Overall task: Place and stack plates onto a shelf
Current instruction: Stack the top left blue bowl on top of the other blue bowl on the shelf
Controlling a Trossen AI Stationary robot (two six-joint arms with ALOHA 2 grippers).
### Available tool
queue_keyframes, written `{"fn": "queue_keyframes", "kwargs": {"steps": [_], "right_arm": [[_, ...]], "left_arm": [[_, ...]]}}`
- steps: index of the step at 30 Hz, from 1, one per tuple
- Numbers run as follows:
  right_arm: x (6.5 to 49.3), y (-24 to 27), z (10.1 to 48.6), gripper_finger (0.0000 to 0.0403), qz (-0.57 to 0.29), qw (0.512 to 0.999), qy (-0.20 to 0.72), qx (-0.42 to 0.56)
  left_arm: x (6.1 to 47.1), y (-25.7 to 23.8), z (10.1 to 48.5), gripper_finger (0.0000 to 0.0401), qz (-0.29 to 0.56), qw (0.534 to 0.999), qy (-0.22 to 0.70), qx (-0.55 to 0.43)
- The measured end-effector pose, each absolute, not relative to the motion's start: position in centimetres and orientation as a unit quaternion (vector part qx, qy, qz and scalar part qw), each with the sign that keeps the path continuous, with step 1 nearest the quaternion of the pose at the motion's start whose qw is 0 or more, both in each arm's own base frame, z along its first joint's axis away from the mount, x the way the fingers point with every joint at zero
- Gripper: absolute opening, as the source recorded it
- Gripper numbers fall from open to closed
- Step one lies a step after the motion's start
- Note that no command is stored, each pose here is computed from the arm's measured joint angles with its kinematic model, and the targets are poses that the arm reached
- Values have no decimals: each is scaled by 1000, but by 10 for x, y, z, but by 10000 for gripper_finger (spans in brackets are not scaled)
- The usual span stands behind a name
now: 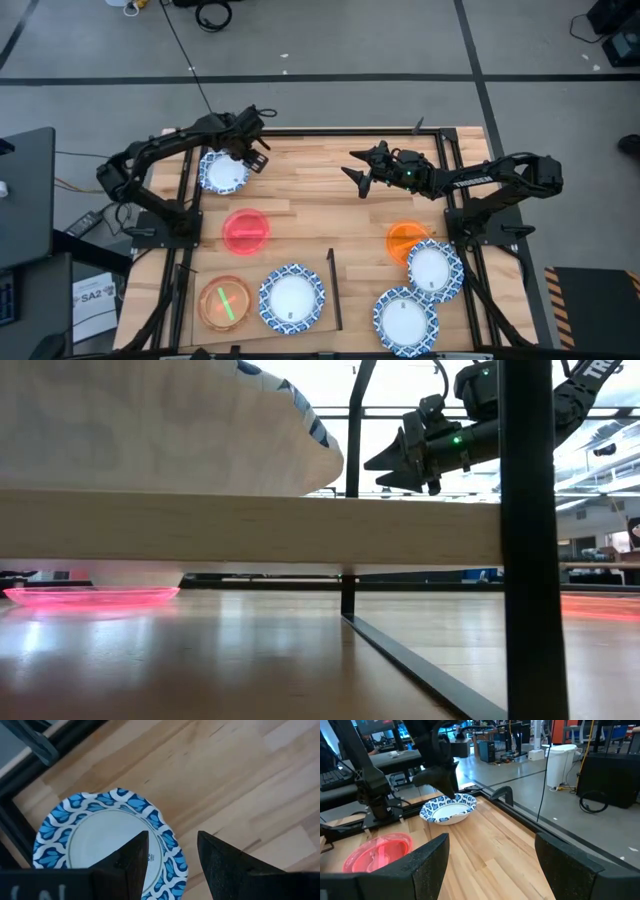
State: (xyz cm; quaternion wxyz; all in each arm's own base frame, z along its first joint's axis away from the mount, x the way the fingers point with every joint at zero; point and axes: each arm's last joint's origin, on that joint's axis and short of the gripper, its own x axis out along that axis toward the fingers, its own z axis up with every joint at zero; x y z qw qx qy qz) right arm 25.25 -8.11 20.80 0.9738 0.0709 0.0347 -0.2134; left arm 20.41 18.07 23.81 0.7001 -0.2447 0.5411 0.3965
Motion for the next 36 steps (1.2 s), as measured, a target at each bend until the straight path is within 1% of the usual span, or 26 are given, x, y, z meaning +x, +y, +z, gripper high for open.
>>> {"fn": "queue_keyframes", "kwargs": {"steps": [10, 16, 23, 36], "right_arm": [[253, -81, 208, 300, -213, 974, 35, 71], [252, -81, 208, 300, -214, 974, 35, 71], [252, -81, 208, 300, -214, 974, 35, 71], [253, -81, 208, 300, -213, 974, 35, 72]], "left_arm": [[213, 188, 213, 176, 399, 664, 573, -267], [215, 188, 206, 176, 404, 650, 579, -280], [221, 184, 200, 176, 397, 646, 591, -276], [229, 185, 176, 176, 395, 614, 624, -277]]}}
